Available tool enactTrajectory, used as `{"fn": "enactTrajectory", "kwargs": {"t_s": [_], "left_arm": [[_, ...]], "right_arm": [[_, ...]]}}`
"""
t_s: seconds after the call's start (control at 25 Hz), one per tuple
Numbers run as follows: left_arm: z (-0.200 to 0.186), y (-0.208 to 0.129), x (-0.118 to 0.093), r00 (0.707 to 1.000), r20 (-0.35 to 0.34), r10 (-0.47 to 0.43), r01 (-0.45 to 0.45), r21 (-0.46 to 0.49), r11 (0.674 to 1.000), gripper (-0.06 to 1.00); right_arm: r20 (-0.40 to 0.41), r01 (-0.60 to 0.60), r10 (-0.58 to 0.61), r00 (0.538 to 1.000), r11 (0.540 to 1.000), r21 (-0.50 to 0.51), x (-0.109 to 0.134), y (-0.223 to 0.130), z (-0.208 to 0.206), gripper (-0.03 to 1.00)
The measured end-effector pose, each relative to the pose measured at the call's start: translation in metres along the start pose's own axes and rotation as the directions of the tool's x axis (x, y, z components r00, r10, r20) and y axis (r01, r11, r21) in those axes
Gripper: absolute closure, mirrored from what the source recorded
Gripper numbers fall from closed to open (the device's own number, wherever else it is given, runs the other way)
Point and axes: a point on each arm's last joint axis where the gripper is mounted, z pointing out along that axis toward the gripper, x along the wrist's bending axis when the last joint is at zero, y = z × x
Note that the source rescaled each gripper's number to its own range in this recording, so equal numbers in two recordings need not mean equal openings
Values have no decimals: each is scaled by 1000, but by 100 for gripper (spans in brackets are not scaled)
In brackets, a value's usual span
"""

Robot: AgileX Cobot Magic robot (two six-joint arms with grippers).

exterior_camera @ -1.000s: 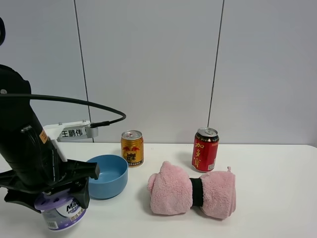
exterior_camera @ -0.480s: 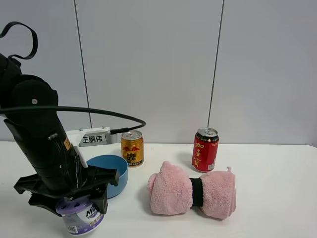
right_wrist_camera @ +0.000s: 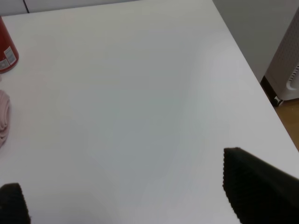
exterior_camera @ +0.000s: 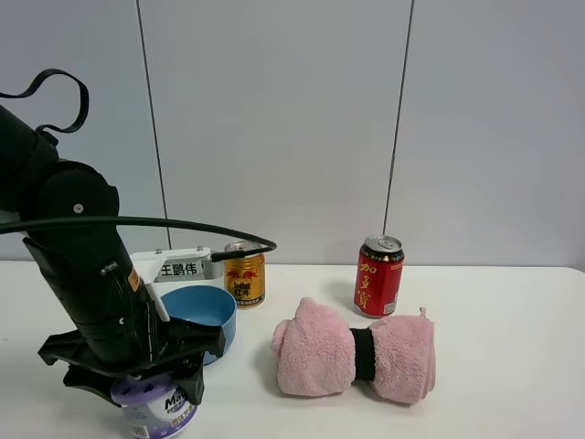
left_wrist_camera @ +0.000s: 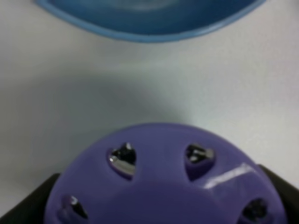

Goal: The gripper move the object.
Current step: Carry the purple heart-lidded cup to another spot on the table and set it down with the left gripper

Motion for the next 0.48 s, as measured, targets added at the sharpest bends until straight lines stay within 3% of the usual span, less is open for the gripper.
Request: {"fn": "enactTrajectory", "kwargs": {"t_s": [0.16,0.48], "left_arm": [[0,-2,-3,998,5,70,-70,-2,998,74],[-7,-5,-5,994,-3,106,-106,25,994,70]], "right_arm": [[0,0,0,1000,1000,0,0,0,0,-3],[0,0,0,1000,1000,0,0,0,0,-3]]}}
